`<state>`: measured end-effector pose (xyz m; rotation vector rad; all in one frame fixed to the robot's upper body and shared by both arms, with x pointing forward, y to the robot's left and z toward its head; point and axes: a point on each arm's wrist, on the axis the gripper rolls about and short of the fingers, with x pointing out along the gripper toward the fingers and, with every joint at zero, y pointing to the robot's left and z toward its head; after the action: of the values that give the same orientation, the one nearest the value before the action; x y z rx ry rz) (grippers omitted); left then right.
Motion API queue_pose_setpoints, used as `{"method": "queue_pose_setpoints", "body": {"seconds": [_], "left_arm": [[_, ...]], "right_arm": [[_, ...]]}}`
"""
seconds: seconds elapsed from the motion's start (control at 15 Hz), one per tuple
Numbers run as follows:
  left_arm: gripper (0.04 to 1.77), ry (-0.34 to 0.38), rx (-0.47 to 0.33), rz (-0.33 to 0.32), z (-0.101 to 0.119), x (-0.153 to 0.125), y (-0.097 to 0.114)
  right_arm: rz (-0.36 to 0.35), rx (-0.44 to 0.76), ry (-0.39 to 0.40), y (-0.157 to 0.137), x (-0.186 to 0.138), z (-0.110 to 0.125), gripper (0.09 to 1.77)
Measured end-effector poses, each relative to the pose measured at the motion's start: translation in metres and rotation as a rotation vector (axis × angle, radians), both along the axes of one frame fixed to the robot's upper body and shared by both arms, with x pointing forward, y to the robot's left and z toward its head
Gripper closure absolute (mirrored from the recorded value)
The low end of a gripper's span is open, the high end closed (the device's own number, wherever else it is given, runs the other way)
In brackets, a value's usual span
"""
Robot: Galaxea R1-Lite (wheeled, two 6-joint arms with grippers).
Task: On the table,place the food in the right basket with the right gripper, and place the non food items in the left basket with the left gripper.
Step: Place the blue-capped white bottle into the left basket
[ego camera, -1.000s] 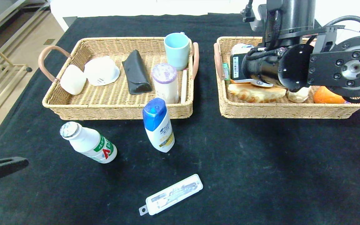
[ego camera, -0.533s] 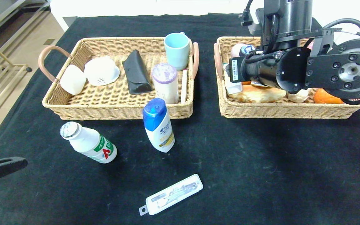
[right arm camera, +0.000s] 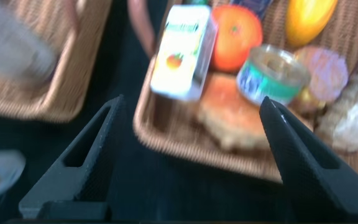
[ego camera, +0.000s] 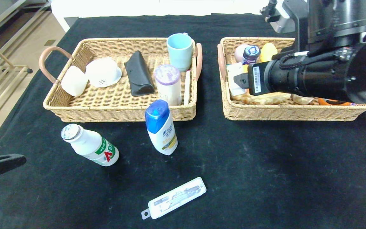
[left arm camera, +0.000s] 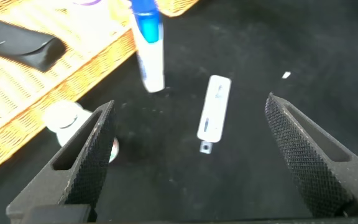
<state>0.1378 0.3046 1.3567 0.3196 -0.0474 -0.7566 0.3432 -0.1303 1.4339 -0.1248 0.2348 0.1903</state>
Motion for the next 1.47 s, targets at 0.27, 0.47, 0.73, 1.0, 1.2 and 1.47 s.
{"method": "queue_pose_setpoints", "body": {"seconds": [0.27, 0.47, 0.73, 1.0, 1.2, 1.47], "left_arm": [[0.09, -0.028, -0.010, 0.058, 0.009, 0.000, 0.002], [0.09, -0.051, -0.017, 0.148, 0.017, -0.001, 0.005], [0.09, 0.029, 0.025, 0.252, 0.018, 0.000, 0.007], [0.09, 0.093, 0.022, 0.313, 0.032, -0.005, 0.011], [0.09, 0.121, 0.037, 0.351, 0.040, -0.005, 0.012], [0.09, 0.145, 0.049, 0.398, 0.037, 0.000, 0.011]], "right_arm": [[0.211, -0.034, 0.073, -0.024, -0.063, -0.014, 0.23], [0.420, -0.089, 0.114, -0.052, -0.105, -0.035, 0.20], [0.673, -0.135, 0.116, -0.085, -0.138, -0.060, 0.18], [0.757, -0.089, -0.026, -0.105, -0.131, -0.074, 0.17], [0.742, -0.075, -0.019, -0.120, -0.132, -0.089, 0.16], [0.701, -0.073, -0.009, -0.133, -0.141, -0.100, 0.16]]}}
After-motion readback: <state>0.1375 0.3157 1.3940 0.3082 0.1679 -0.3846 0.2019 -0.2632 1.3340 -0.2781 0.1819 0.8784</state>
